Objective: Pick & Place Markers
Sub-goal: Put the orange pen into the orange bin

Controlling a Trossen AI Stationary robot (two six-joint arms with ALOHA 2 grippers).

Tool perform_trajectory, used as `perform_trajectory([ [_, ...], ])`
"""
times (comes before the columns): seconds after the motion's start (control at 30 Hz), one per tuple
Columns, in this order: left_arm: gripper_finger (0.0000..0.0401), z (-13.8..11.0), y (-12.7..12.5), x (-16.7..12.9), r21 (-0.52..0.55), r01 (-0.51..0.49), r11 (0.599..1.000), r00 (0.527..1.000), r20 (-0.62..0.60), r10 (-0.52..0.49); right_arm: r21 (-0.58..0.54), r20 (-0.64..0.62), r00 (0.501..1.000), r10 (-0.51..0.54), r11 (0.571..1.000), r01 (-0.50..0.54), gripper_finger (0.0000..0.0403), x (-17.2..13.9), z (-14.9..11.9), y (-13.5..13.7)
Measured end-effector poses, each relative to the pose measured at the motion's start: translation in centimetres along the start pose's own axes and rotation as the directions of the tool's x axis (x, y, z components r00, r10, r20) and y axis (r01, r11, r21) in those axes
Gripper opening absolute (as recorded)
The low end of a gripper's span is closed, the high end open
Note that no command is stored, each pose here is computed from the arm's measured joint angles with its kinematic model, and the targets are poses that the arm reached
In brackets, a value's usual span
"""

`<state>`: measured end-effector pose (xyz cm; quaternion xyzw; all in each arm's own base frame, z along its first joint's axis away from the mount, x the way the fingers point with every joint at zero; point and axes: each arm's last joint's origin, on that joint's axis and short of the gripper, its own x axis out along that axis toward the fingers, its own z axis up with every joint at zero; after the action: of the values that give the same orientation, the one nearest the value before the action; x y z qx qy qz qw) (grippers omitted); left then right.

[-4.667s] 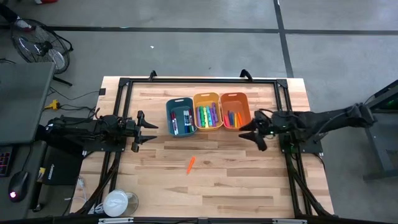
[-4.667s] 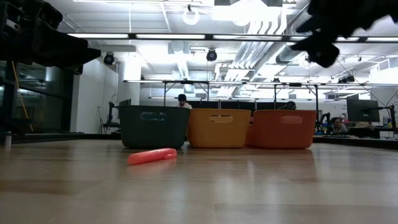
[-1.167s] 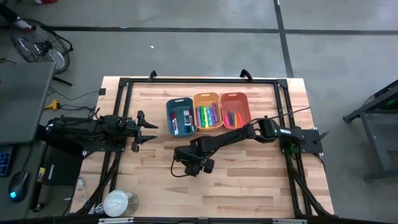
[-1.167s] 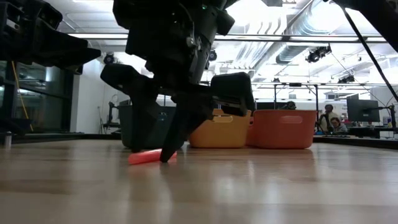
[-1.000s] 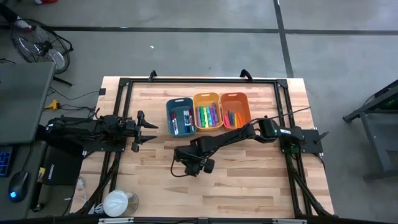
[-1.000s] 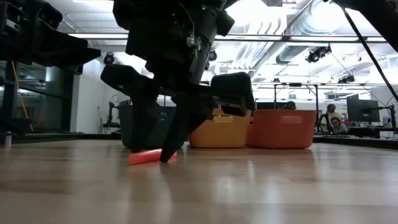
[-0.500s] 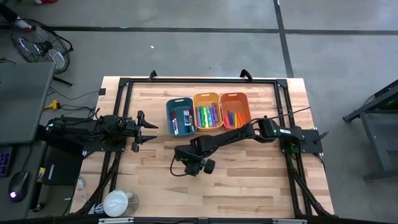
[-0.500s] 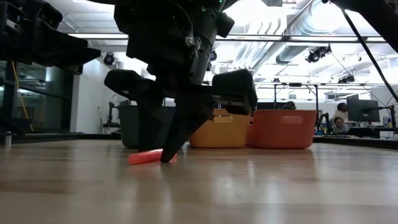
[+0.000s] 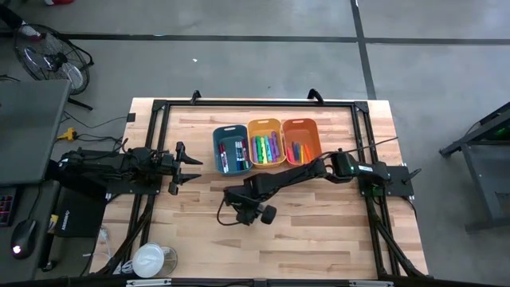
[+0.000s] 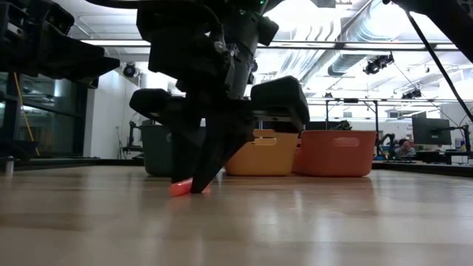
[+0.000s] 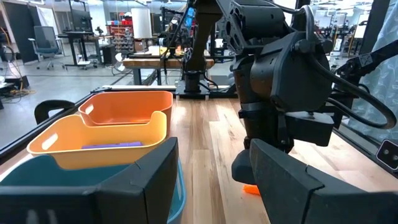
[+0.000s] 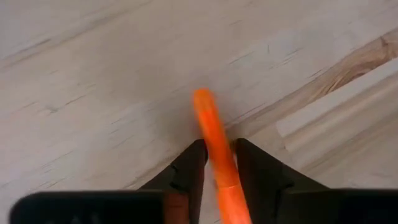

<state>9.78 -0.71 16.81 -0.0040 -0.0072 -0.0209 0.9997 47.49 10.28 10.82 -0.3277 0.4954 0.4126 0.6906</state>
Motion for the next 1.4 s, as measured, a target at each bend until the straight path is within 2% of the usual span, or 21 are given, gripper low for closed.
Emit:
perform_trajectory([
  [0.27,0.0197,0.0,0.0,0.0,0.000,0.000,1.000,1.000,0.000,0.000,-0.009,-0.021,1.000,-0.002,1.000,0.002,0.0031,0.1,0.1,0.2],
  [0.93,0.0197,0.0,0.0,0.0,0.000,0.000,1.000,1.000,0.000,0.000,0.058,-0.058,0.997,-0.044,0.997,0.047,0.0030,-0.4,0.6,0.3],
  [1.1,0.0197,0.0,0.0,0.0,0.000,0.000,1.000,1.000,0.000,0.000,0.091,-0.061,0.994,-0.087,0.992,0.092,0.0030,-2.4,1.1,0.4],
  [1.23,0.0197,0.0,0.0,0.0,0.000,0.000,1.000,1.000,0.000,0.000,0.160,-0.111,0.991,-0.076,0.983,0.093,0.0030,-4.3,0.8,1.0],
  [1.4,0.0197,0.0,0.0,0.0,0.000,0.000,1.000,1.000,0.000,0.000,0.308,-0.110,0.985,-0.136,0.937,0.164,0.0029,-8.1,0.8,0.9],
])
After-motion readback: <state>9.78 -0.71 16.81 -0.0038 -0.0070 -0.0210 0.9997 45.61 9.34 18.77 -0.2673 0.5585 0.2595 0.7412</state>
